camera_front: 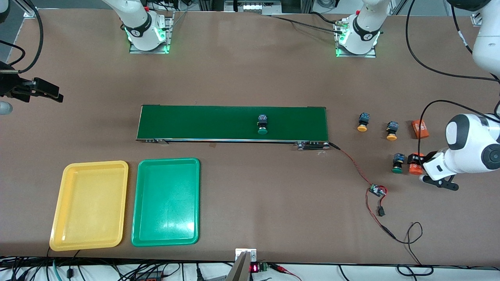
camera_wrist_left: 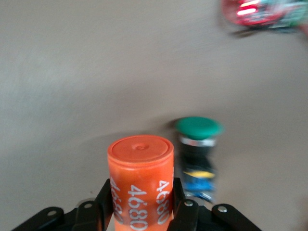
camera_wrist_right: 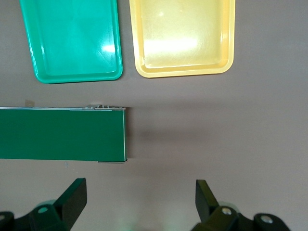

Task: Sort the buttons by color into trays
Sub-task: 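Carry the orange cylinder to the belt and release it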

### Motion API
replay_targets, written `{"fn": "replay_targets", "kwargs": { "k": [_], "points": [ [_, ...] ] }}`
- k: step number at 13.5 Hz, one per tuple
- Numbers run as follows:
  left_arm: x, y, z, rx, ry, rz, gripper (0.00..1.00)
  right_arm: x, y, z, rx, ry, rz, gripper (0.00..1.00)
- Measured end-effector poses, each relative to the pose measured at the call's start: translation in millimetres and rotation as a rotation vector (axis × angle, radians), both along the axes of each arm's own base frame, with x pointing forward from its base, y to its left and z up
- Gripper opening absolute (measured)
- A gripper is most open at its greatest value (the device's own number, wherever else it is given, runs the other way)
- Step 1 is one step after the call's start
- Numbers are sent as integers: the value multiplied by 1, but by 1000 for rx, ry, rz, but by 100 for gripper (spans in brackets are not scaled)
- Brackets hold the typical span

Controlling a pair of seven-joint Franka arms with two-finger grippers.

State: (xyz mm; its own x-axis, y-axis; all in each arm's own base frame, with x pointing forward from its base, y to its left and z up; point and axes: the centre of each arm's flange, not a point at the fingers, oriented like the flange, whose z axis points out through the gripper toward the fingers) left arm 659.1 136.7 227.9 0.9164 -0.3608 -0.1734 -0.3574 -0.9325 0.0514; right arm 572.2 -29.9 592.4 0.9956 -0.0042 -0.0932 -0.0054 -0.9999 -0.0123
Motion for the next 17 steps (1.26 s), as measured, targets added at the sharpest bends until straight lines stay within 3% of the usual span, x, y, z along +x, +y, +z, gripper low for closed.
{"fn": "replay_targets", "kwargs": {
  "k": [4, 8, 13, 17],
  "points": [
    [-1, -106, 58, -80, 55, -275, 50, 0, 0, 0, 0, 0, 0, 100],
    [-37, -254, 74, -184, 68, -544, 50, 0, 0, 0, 0, -1, -1, 100],
    [-109, -390, 40, -285, -25, -780, 50, 2, -1, 1, -1, -13, -1, 100],
    [-143, -441, 31, -249, -60, -946, 50, 2, -1, 0, -1, -12, -1, 100]
  ]
}}
